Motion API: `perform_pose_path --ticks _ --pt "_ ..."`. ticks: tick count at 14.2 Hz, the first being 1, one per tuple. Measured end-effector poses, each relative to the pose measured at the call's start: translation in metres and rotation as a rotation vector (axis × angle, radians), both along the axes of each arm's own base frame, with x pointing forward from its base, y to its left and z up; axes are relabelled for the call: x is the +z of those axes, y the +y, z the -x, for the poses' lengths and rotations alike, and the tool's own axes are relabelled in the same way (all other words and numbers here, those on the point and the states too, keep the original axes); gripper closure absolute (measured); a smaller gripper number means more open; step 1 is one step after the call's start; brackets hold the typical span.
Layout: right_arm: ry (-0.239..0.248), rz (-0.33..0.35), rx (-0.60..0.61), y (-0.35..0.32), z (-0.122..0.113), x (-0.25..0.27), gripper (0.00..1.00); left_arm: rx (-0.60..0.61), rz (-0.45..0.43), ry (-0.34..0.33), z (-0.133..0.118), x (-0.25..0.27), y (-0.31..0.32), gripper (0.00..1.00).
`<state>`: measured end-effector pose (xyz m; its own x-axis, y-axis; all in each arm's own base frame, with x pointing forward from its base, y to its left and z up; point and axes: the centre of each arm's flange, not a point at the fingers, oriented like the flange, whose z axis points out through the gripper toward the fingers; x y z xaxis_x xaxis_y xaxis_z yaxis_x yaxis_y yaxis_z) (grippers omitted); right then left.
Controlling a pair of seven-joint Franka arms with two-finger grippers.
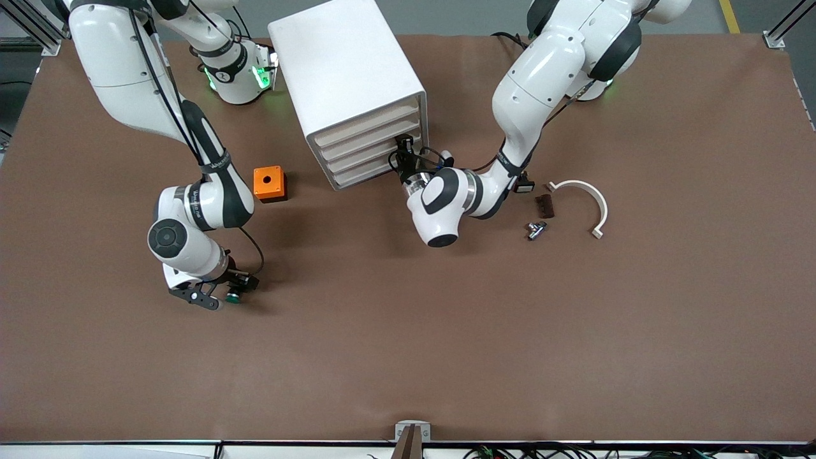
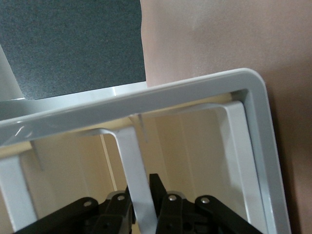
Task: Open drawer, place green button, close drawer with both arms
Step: 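Lift the button with the right gripper while the left gripper pulls the drawer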
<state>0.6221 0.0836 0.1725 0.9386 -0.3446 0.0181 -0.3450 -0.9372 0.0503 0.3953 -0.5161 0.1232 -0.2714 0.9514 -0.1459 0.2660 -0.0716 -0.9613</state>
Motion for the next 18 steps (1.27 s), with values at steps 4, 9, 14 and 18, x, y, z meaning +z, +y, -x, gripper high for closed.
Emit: perform_pose_path --ticks 4,9,14,18 --pt "-0.001 -0.001 0.008 0.007 0.000 0.003 0.52 0.016 -0.050 0.020 -0.001 -0.002 0.002 0.92" --pt "0.013 0.001 0.007 0.007 0.001 0.005 0.58 0.084 -0.052 0.044 -0.027 -0.007 0.024 0.92" --pt "0.011 0.001 -0.022 0.011 0.001 0.005 0.58 0.218 -0.048 0.029 -0.076 -0.007 0.062 0.90" --pt "0.036 0.007 -0.077 0.050 0.003 0.024 0.58 0.293 -0.042 0.012 -0.099 -0.008 0.081 0.89"
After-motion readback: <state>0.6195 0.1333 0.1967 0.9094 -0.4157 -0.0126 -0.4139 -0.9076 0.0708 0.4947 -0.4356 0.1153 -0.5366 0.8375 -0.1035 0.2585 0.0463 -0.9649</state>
